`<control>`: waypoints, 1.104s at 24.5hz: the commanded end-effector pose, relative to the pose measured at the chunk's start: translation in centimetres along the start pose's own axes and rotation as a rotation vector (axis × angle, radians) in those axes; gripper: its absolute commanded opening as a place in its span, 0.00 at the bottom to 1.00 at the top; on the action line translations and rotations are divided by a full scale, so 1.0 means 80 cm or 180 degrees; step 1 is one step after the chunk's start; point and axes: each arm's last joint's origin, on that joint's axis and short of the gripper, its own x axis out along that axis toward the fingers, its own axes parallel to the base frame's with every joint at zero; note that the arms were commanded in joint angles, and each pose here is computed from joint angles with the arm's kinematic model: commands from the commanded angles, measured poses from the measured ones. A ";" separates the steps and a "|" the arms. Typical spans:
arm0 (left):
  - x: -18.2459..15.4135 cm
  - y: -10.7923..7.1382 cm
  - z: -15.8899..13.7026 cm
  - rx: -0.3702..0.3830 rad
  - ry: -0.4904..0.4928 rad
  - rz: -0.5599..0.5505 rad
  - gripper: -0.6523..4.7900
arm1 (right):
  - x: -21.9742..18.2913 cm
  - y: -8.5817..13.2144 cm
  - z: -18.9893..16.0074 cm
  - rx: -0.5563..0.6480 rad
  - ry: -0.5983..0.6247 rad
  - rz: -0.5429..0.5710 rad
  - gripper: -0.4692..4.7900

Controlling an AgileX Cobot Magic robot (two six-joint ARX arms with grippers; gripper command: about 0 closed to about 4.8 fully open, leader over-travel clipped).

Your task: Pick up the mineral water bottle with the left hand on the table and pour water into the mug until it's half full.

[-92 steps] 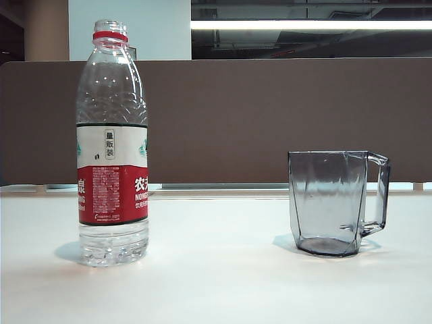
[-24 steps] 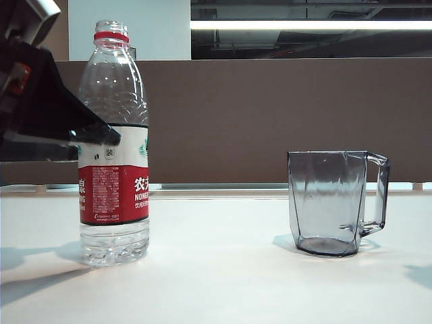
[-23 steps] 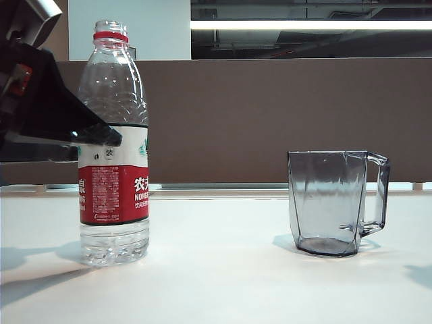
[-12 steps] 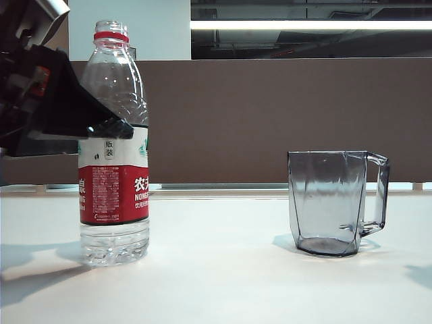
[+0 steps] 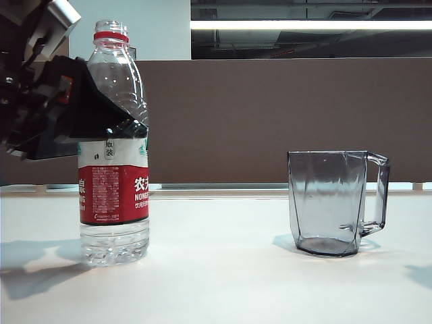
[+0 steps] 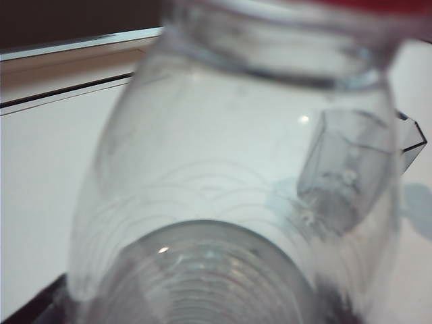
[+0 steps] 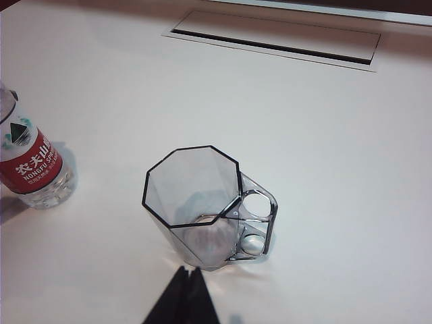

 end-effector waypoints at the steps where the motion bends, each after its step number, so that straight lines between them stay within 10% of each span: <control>1: 0.002 -0.001 0.005 0.0017 -0.0113 -0.0086 1.00 | -0.002 0.000 0.004 -0.0015 -0.0060 0.0009 0.09; 27: 0.016 0.004 0.009 0.0035 -0.0223 -0.0090 1.00 | -0.002 0.000 0.004 -0.0015 -0.0058 0.0009 0.09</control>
